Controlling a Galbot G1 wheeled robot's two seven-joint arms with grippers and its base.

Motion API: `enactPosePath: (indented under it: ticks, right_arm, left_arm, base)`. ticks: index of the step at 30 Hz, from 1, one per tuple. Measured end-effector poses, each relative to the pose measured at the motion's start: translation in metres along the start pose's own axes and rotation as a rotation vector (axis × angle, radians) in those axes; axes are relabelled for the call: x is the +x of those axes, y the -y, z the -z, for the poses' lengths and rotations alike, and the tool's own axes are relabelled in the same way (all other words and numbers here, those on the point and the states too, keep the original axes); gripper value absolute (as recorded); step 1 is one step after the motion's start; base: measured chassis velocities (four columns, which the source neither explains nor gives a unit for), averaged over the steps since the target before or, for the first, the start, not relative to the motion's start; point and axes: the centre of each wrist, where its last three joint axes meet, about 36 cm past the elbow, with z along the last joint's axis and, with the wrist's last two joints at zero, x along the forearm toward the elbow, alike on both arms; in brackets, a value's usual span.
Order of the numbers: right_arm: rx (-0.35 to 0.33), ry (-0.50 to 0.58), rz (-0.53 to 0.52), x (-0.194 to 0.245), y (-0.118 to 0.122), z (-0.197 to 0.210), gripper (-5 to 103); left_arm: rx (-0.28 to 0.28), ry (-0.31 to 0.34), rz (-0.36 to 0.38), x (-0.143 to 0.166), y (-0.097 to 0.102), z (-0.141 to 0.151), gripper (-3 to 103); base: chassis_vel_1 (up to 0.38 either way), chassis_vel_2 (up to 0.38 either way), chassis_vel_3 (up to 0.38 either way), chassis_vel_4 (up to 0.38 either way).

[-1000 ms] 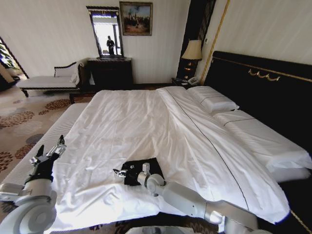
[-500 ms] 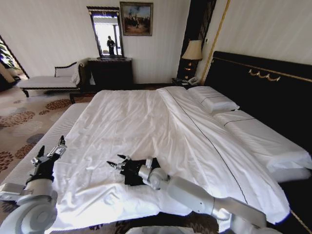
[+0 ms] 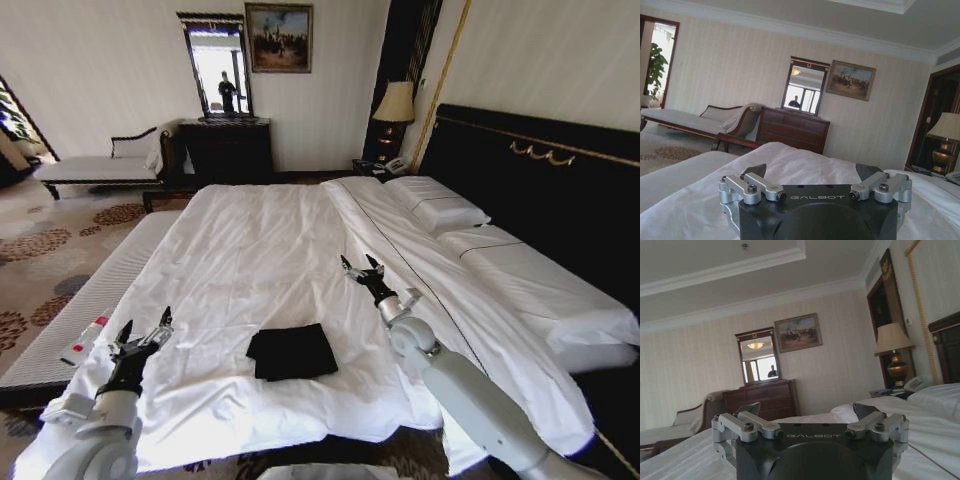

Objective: Fold the clothes on the bed.

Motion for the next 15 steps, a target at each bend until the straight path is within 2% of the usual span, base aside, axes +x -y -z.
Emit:
enactPosePath:
  ticks: [3, 7, 8, 10, 15]
  right_arm:
    - [0.039, -0.007, -0.102, 0.056, -0.002, 0.016, 100]
    - [0.059, 0.000, -0.162, 0.081, -0.011, 0.028, 100]
    - [0.092, -0.024, -0.229, 0.104, -0.020, 0.040, 100]
    - [0.123, -0.060, -0.284, 0.124, -0.027, 0.052, 100]
    - [0.183, -0.085, -0.322, 0.145, -0.032, 0.065, 100]
  left_arm:
    - [-0.046, 0.027, -0.019, 0.011, 0.010, 0.002, 100]
    - [-0.048, 0.044, -0.036, 0.019, 0.017, 0.005, 100]
    - [-0.049, 0.066, -0.052, 0.026, 0.025, 0.011, 100]
    - [-0.060, 0.090, -0.067, 0.029, 0.032, 0.020, 100]
    - [-0.078, 0.103, -0.097, 0.031, 0.039, 0.029, 100]
  base:
    - [0.000, 0.000, 0.000, 0.000]
    - [0.000, 0.000, 0.000, 0.000]
    - [0.000, 0.000, 0.000, 0.000]
    - [0.000, 0.000, 0.000, 0.000]
    - [0.000, 0.000, 0.000, 0.000]
